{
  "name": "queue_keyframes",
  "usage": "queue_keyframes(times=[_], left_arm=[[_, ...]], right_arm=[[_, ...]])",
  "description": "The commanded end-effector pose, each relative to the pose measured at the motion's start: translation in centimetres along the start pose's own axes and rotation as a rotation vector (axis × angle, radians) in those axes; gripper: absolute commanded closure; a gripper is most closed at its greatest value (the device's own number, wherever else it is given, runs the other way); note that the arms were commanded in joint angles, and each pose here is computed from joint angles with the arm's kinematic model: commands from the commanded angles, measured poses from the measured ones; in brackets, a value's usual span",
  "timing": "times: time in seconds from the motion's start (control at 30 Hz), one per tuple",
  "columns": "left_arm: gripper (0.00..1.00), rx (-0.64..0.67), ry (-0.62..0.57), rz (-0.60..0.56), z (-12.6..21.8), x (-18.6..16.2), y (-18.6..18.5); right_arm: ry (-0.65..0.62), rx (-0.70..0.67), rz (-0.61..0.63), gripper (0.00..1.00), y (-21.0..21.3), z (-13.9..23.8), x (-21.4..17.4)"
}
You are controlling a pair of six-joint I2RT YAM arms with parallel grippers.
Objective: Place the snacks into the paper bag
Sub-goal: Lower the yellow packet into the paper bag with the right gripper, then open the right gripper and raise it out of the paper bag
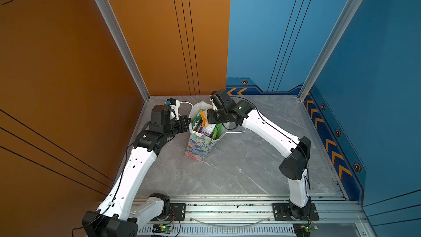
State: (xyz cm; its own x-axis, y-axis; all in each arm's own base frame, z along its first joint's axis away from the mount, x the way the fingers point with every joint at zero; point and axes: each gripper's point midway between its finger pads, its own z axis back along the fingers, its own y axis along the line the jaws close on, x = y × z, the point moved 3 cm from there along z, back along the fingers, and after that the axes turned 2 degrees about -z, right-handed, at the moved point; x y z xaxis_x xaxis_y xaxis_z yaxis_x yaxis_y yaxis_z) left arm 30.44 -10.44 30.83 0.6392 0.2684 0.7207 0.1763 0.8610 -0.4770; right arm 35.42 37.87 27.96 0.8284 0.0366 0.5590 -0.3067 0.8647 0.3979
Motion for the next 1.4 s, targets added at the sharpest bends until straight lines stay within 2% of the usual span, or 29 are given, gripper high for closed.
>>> queue_keyframes(times=[0.0, 0.37, 0.57, 0.83, 1.13, 1.37], left_arm=[[1.0, -0.063, -0.109, -0.032, 1.1, 2.5, -1.4], [1.0, -0.062, -0.109, -0.03, 1.1, 2.5, -1.3], [1.0, -0.062, -0.107, -0.029, 1.0, 2.5, -1.3], [1.0, -0.061, -0.11, -0.03, 1.1, 2.6, -1.3], [1.0, -0.062, -0.11, -0.028, 1.1, 2.6, -1.3], [1.0, -0.06, -0.11, -0.028, 1.1, 2.6, -1.3]], right_arm=[[0.007, -0.057, -0.01, 0.76, -1.1, 0.2, 0.2], [-0.037, -0.024, 0.023, 0.62, 0.3, 2.7, 0.7], [-0.076, -0.02, 0.045, 0.55, 0.9, 5.8, 0.7], [-0.171, -0.101, 0.034, 0.53, -1.1, 9.6, 0.2], [-0.192, -0.179, -0.016, 0.53, -3.7, 9.8, -1.4], [-0.156, -0.249, -0.031, 0.47, -5.5, 8.3, -3.2]])
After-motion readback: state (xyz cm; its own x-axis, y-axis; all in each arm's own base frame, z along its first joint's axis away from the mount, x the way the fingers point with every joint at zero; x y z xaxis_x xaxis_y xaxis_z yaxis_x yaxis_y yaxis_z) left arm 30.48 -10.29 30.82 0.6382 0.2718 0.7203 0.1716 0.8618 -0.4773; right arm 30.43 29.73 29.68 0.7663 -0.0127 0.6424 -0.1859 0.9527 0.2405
